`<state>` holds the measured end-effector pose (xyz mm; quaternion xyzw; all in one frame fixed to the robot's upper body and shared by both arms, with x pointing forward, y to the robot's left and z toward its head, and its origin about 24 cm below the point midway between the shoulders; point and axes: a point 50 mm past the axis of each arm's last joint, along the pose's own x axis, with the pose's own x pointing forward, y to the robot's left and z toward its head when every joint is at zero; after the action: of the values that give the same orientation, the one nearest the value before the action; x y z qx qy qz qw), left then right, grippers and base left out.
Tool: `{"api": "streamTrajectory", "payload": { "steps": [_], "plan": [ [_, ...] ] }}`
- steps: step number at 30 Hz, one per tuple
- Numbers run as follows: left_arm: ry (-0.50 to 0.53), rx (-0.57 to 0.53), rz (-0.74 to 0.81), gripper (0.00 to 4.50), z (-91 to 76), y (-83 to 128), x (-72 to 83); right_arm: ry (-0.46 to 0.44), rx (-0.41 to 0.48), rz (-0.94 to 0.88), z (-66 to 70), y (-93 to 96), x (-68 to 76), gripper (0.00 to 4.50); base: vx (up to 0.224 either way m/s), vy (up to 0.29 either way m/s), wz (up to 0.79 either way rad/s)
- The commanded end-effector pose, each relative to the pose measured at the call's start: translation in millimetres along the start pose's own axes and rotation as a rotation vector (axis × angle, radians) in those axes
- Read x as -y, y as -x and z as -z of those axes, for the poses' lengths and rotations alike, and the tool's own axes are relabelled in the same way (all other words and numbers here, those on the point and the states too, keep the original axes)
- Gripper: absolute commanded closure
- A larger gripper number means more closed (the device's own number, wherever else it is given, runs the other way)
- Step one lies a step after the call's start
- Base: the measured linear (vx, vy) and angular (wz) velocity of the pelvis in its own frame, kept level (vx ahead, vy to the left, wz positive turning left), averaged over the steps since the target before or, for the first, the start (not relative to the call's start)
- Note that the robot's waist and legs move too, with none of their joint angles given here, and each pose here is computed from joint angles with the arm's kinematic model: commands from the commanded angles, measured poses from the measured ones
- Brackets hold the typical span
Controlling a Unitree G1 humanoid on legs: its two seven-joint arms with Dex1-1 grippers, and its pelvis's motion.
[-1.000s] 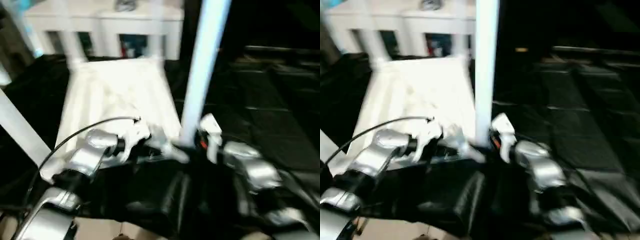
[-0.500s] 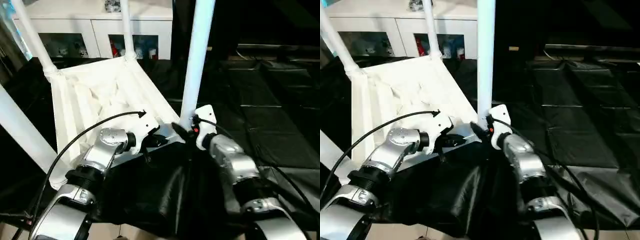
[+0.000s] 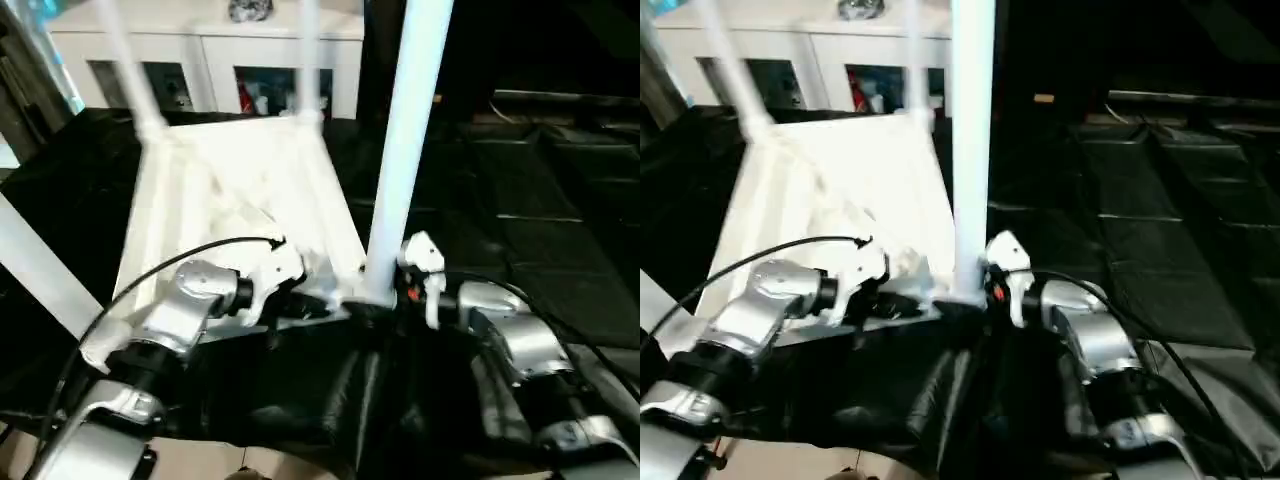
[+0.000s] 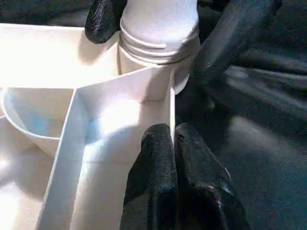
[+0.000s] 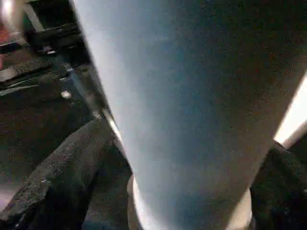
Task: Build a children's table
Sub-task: Rotate leg to tighten
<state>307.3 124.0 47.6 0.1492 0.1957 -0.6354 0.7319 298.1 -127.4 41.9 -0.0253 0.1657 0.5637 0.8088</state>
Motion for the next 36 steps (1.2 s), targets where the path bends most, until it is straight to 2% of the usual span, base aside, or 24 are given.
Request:
{"api": "streamTrajectory", "payload": {
  "steps": [1,11,12,18,20,21,28,32,34,36],
  "plan": [
    [-0.056,0.051,0.037,4.5,-17.1,-4,2.0,-0.004,0.001,-0.135,-2.1,-11.3,-14.4,0.43,0.0,0.0,0.0],
    [-0.035,0.043,0.1,4.5,-14.5,-1,8.0,-0.026,-0.029,-0.166,1.4,-9.9,-17.9,1.28,0.0,0.0,0.0],
    [-0.032,0.043,0.085,4.5,-15.2,-2,7.0,-0.022,-0.022,-0.145,2.2,-11.9,-17.5,1.47,0.0,0.0,0.0],
    [-0.016,0.065,-0.038,4.5,-21.0,-10,-3.5,-0.063,0.006,-0.033,5.7,-21.8,-13.8,1.8,0.0,0.0,0.0],
    [-0.005,0.082,-0.108,4.5,-27.2,-16,-9.8,-0.111,0.001,0.084,9.8,-31.6,-8.4,1.84,0.0,0.0,0.0],
    [-0.006,0.083,-0.113,4.5,-27.6,-17,-10.2,-0.111,0.0,0.096,10.0,-32.5,-7.9,1.85,0.0,0.0,0.0],
    [0.0,0.101,-0.305,4.5,-47.8,-39,-25.8,-0.219,-0.017,0.472,11.7,-61.1,8.7,1.86,0.0,0.0,0.0],
    [-0.001,0.108,-0.312,4.5,-51.0,-45,-25.3,-0.189,-0.016,0.473,7.0,-71.4,6.2,1.86,0.0,0.0,0.0],
    [-0.007,0.118,-0.29,4.5,-50.6,-46,-23.5,-0.162,0.057,0.424,-1.1,-73.7,4.6,1.31,0.0,0.0,0.0],
    [-0.02,0.128,-0.252,4.5,-48.7,-43,-20.7,-0.194,0.078,0.372,-2.5,-71.4,3.7,1.15,0.0,0.0,0.0]
  ]
}}
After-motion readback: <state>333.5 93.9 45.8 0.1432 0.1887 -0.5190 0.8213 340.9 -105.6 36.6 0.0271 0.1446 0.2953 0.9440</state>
